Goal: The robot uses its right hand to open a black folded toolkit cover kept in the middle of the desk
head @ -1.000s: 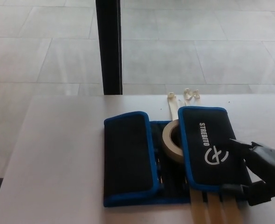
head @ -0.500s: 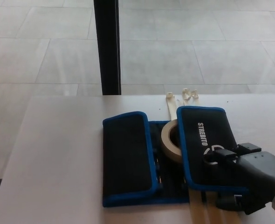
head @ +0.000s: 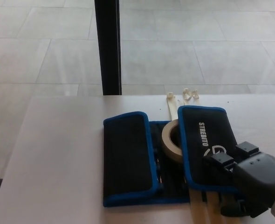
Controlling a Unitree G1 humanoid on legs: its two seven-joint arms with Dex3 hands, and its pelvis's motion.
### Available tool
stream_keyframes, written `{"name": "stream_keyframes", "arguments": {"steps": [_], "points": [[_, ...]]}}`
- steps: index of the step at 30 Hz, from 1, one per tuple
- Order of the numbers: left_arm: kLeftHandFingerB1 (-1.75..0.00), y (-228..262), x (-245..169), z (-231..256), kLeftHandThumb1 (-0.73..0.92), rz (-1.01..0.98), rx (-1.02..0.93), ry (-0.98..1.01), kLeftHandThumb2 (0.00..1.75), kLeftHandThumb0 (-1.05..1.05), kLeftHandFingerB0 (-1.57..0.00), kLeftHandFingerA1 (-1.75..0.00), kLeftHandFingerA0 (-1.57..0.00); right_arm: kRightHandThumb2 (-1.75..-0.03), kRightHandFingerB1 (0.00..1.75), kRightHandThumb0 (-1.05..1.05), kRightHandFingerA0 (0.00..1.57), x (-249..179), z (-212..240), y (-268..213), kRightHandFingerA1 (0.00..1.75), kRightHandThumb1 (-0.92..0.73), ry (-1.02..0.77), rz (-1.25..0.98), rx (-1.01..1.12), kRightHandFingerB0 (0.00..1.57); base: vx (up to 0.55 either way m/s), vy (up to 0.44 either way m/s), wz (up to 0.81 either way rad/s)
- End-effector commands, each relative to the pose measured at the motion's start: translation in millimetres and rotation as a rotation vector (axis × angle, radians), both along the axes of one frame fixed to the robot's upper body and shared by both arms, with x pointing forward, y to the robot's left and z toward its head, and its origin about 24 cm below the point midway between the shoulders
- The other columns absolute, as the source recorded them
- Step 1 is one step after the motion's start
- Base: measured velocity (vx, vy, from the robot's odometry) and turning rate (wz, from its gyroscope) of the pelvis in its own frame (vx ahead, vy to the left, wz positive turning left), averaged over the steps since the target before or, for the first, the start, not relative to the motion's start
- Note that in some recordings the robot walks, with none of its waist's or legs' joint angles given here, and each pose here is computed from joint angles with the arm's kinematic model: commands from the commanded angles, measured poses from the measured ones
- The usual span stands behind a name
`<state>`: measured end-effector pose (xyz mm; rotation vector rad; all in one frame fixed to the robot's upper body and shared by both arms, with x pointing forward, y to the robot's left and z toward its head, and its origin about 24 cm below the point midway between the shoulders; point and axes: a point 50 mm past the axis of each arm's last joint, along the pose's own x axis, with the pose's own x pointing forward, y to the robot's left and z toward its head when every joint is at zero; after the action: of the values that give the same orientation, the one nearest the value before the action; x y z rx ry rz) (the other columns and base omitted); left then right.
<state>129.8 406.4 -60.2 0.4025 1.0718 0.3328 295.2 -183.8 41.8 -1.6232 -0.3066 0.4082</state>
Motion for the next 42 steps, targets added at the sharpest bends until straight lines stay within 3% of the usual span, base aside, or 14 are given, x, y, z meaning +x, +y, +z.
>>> {"name": "stream_keyframes", "arguments": {"steps": [1, 2, 4, 5, 6, 8, 16, 17, 23, 25, 30, 37, 38, 42], "points": [[-0.33, 17, -5, 14, 0.92, 0.032, 0.029, 0.012, 0.79, -0.99, -0.23, -0.5, -0.27, -0.81, 0.49, -0.39, 0.52, 1, -20, -13, 0.68, -0.47, -0.253, -0.07, -0.184, 0.36, 0.0, 0.0, 0.0], [-0.34, 17, -5, 14, 0.91, 0.024, 0.03, 0.014, 0.8, -1.01, -0.22, -0.48, -0.26, -0.57, 0.34, -0.3, 0.57, 2, -21, -12, 0.73, -0.6, -0.259, -0.081, -0.18, 0.43, 0.0, 0.0, 0.0], [-0.34, 17, -5, 14, 0.92, 0.029, 0.025, 0.005, 0.79, -0.99, -0.22, -0.5, -0.27, -0.6, 0.35, -0.37, 0.68, 5, -21, -10, 0.96, -0.67, -0.262, -0.102, -0.156, 0.44, 0.0, 0.0, 0.0], [-0.34, 16, -5, 13, 0.91, 0.019, 0.035, 0.013, 0.78, -1.03, -0.23, -0.49, -0.26, -0.9, 0.52, -0.48, 0.74, 6, -21, -9, 0.92, -0.51, -0.275, -0.119, -0.152, 0.35, 0.0, 0.0, 0.0], [-0.35, 16, -5, 13, 0.92, 0.019, 0.038, 0.016, 0.75, -0.97, -0.27, -0.5, -0.29, -0.59, 0.37, -0.49, 0.85, 7, -22, -8, 1.15, -0.64, -0.287, -0.128, -0.138, 0.46, 0.0, 0.0, 0.0], [-0.34, 14, -2, 11, 0.92, 0.003, 0.043, 0.023, 0.8, -1.0, -0.25, -0.5, -0.31, -0.59, 0.38, -0.49, 0.86, 9, -24, -7, 1.33, -0.63, -0.301, -0.179, -0.096, 0.45, 0.0, 0.0, 0.0], [-0.39, 13, -8, 8, 0.82, 0.044, 0.023, 0.02, 0.9, -1.02, -0.24, -0.52, -0.32, -0.62, 0.44, -0.33, 0.97, 9, -37, -13, 1.64, -0.61, -0.329, -0.215, -0.061, 0.54, 0.0, 0.0, 0.0], [-0.35, 13, -8, 8, 0.92, 0.041, 0.024, 0.017, 0.77, -0.95, -0.27, -0.49, -0.33, -0.62, 0.45, -0.31, 0.96, 9, -38, -14, 1.65, -0.58, -0.322, -0.218, -0.05, 0.55, 0.0, 0.0, 0.0], [-0.36, 13, -8, 8, 0.92, 0.032, 0.018, 0.017, 0.77, -0.94, -0.24, -0.5, -0.25, -0.58, 0.5, -0.38, 0.88, 8, -38, -18, 1.56, -0.6, -0.374, -0.185, -0.08, 0.89, 0.0, 0.0, 0.0], [-0.37, 13, -7, 9, 0.84, 0.03, 0.021, 0.016, 0.9, -1.04, -0.23, -0.51, -0.27, -0.58, 0.55, -0.36, 0.9, 8, -38, -18, 1.64, -0.62, -0.373, -0.185, -0.064, 0.89, 0.0, 0.0, 0.0], [-0.34, 14, -6, 11, 0.92, 0.022, 0.031, 0.019, 0.79, -0.99, -0.26, -0.5, -0.29, -0.59, 0.61, -0.37, 0.93, 9, -38, -16, 1.65, -0.64, -0.355, -0.204, -0.004, 0.88, 0.0, 0.0, 0.0], [-0.34, 14, -10, 8, 0.92, 0.032, 0.024, 0.029, 0.8, -1.0, -0.23, -0.49, -0.31, -0.67, 0.69, -0.36, 1.0, 2, -39, -15, 1.65, -0.64, -0.402, -0.443, 0.356, 0.93, 0.0, 0.0, 0.0], [-0.35, 14, -10, 8, 0.92, 0.031, 0.023, 0.028, 0.8, -0.97, -0.24, -0.5, -0.32, -0.68, 0.81, -0.34, 1.0, 2, -40, -15, 1.64, -0.64, -0.385, -0.482, 0.409, 0.9, 0.0, 0.0, 0.0], [-0.35, 13, -8, 8, 0.92, 0.03, 0.023, 0.021, 0.79, -0.97, -0.23, -0.5, -0.31, -0.64, 0.74, -0.33, 1.01, 0, -35, -20, 1.56, -0.58, -0.428, -0.661, 0.63, 0.98, 0.0, 0.0, 0.0]]}}
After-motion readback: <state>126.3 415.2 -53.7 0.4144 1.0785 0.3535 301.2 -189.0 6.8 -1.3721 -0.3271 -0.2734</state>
